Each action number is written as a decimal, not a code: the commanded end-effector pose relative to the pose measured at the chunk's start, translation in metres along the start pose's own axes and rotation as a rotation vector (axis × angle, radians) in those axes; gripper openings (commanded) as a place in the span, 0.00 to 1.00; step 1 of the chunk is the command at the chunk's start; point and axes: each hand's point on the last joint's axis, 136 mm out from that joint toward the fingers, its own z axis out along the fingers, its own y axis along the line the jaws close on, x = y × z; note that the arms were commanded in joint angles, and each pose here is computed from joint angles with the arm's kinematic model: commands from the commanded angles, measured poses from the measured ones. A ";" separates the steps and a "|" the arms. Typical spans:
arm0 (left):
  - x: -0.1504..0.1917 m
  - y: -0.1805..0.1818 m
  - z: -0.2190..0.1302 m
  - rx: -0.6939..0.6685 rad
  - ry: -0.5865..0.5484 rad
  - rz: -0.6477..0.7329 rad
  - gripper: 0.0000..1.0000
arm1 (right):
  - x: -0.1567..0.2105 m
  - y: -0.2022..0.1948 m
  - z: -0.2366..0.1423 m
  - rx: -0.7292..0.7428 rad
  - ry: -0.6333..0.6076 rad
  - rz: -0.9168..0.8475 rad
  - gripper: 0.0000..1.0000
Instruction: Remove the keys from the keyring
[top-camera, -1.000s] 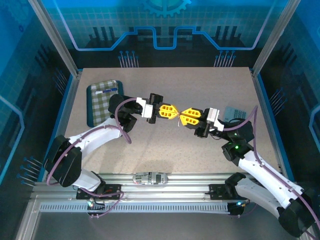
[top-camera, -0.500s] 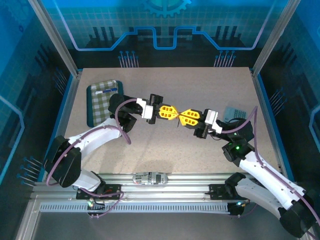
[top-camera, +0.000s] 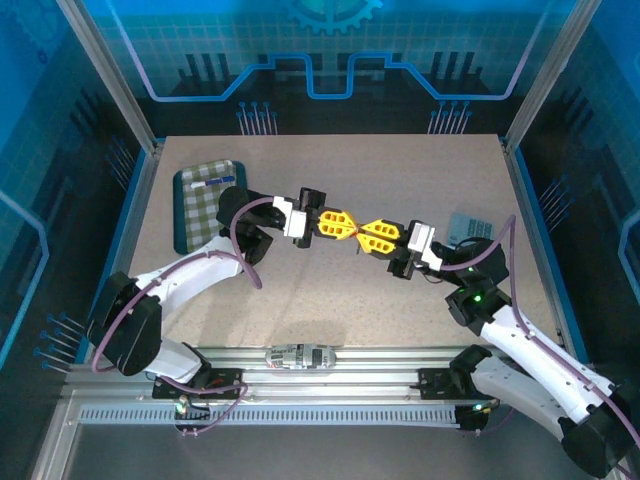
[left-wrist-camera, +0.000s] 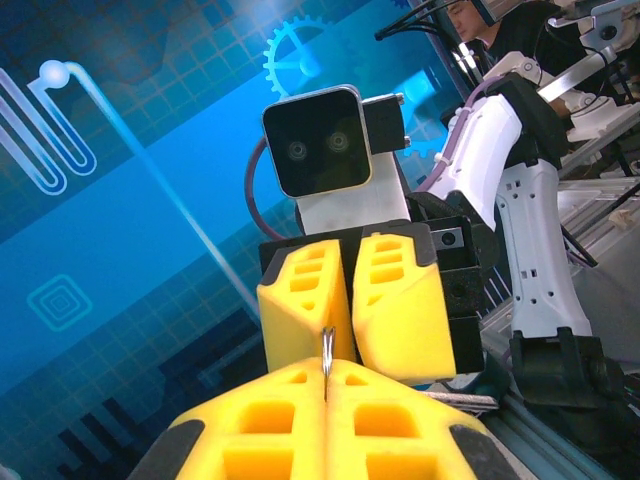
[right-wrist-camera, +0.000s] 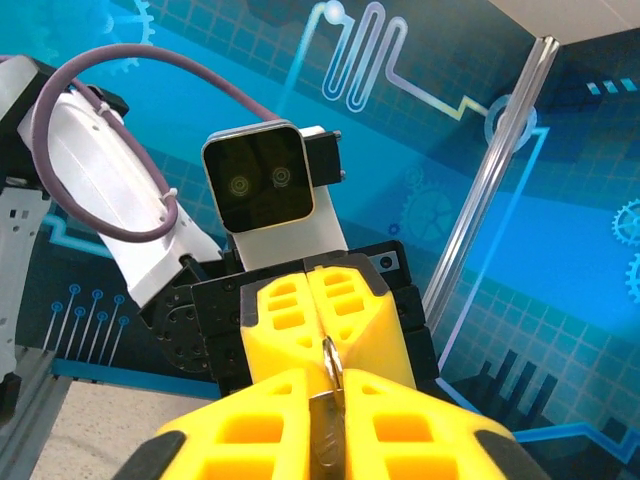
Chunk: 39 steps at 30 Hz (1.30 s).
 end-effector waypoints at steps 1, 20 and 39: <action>-0.020 -0.001 0.001 0.002 -0.022 0.073 0.00 | 0.003 0.000 0.000 0.013 0.019 0.006 0.12; -0.016 0.008 -0.004 -0.103 -0.002 0.025 0.14 | -0.003 -0.014 0.011 0.045 -0.047 0.136 0.00; -0.034 0.064 -0.047 -0.422 -0.113 -0.296 0.28 | -0.002 -0.039 0.016 0.127 -0.185 0.300 0.00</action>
